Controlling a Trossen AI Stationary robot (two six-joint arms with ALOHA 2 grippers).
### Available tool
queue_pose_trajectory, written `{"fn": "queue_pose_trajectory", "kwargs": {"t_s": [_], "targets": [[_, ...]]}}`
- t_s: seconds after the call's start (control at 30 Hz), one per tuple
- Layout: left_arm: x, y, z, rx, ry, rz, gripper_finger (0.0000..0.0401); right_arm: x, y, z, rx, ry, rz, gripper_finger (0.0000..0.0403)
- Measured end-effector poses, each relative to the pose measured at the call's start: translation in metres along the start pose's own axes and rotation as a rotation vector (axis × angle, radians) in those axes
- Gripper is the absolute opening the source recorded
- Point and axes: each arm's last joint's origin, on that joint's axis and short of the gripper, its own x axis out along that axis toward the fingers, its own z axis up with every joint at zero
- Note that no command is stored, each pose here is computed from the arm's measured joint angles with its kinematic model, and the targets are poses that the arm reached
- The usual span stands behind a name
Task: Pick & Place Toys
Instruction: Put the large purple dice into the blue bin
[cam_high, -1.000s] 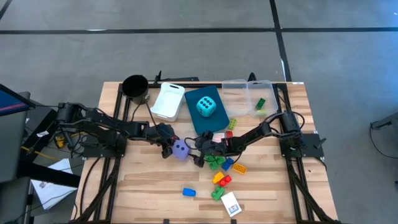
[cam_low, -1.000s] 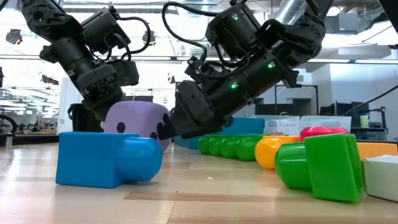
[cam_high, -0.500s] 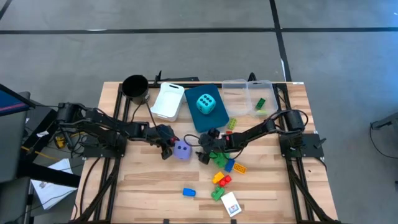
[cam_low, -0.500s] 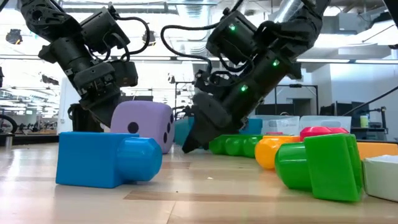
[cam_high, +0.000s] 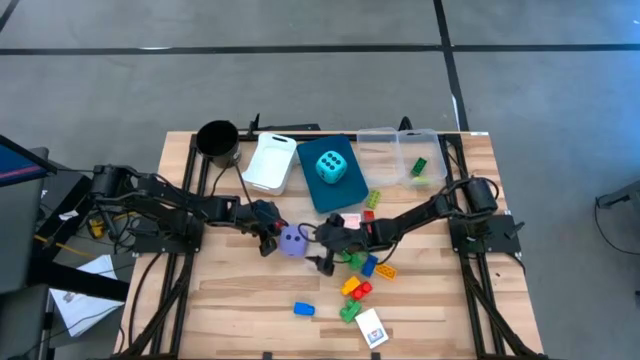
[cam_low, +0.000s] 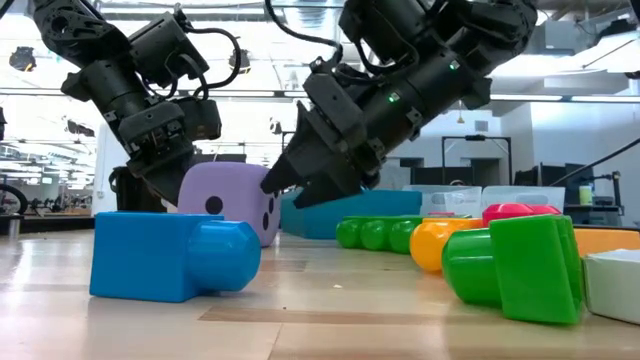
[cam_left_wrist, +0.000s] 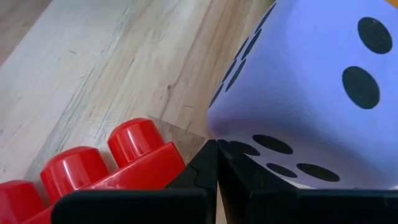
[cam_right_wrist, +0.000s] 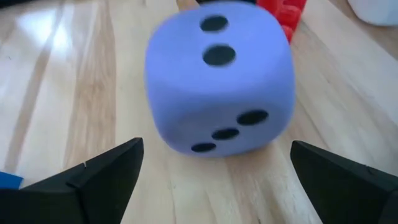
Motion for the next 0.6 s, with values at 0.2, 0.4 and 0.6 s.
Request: {"fn": "queue_pose_trajectory", "kwargs": {"t_s": [0.2, 0.4, 0.6], "targets": [[0.0000, -0.0010, 0.0027, -0.002, -0.030, -0.008, 0.0000, -0.0002, 0.0019, 0.0047, -0.021, -0.048, 0.018, 0.0400], [0.0000, -0.0039, 0.0029, 0.005, -0.043, -0.022, 0.0000, 0.0004, -0.0011, 0.0069, -0.016, -0.065, -0.006, 0.0400], [-0.0002, -0.0062, 0.0027, 0.004, -0.045, -0.036, 0.0000, 0.0015, -0.0058, 0.0093, -0.008, -0.076, -0.018, 0.0400]]}}
